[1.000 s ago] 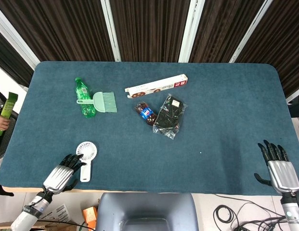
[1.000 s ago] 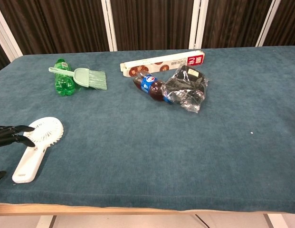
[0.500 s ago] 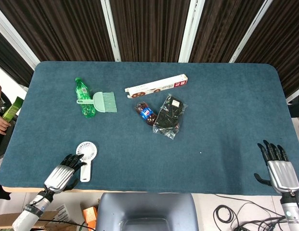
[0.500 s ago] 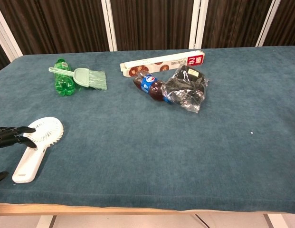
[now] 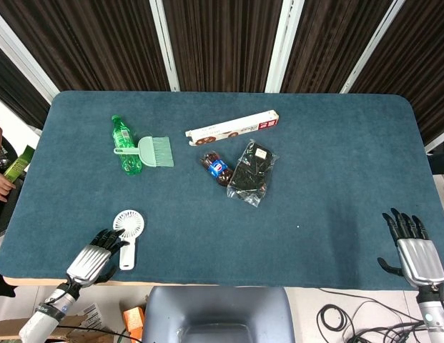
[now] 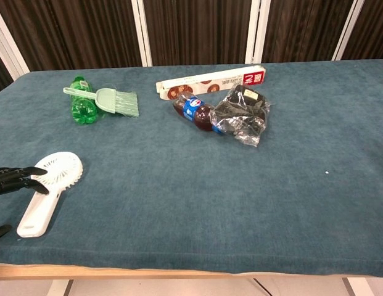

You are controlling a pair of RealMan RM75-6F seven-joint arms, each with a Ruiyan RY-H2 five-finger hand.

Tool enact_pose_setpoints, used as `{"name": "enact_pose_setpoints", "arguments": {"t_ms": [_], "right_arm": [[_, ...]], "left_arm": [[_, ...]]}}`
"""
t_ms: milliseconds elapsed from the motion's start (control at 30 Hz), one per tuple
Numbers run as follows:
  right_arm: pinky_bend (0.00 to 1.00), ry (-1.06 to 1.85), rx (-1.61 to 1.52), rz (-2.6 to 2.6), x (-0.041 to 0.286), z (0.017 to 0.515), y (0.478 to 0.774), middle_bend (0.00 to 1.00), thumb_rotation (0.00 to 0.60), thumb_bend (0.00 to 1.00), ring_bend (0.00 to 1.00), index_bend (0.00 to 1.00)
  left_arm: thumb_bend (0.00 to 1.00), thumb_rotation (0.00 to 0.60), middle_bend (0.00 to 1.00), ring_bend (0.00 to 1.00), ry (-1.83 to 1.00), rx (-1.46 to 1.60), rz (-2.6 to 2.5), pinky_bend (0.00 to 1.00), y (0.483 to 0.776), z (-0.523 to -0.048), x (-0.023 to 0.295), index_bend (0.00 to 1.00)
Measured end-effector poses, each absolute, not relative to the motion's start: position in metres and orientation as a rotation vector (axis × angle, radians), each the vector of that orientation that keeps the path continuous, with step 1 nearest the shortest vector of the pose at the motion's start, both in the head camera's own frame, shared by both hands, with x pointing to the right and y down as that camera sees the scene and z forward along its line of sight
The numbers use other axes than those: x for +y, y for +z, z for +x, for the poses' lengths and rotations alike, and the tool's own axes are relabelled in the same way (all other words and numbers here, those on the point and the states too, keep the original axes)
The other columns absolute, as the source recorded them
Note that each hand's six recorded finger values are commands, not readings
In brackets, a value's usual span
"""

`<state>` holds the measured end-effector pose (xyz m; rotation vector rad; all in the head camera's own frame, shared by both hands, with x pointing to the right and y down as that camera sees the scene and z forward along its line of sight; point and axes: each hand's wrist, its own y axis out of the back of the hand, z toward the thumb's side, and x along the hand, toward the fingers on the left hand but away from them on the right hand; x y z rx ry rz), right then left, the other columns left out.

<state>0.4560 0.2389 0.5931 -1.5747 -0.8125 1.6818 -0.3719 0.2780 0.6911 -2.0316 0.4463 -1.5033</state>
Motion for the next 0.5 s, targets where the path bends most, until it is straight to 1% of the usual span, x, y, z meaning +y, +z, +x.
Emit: {"name": "enact_pose_setpoints", "arguments": {"t_ms": [400, 467, 500], "right_arm": [[0.0, 1.684, -0.809, -1.572, 0.2394, 0.456, 0.5934, 0.0, 0.6, 0.14, 0.0, 0.0], [0.0, 1.682, -0.812, -1.572, 0.2395, 0.4561, 0.5928, 0.0, 0.6, 0.14, 0.0, 0.0], [0.0, 1.681, -0.815, -1.572, 0.2396, 0.4562, 0.5921, 0.0, 0.6, 0.14, 0.0, 0.0]], "left_arm": [[0.46, 0.6, 0.0, 0.0, -1.538, 0.412, -2.055, 0.04, 0.6926, -0.3727, 0.282, 0.24], [0.46, 0.6, 0.0, 0.0, -1.525, 0.428, -2.051, 0.04, 0.6897, -0.3718, 0.2794, 0.17], [0.46, 0.6, 0.0, 0.0, -1.511, 0.442, -2.049, 0.04, 0.6875, -0.3709, 0.2774, 0.1]]}}
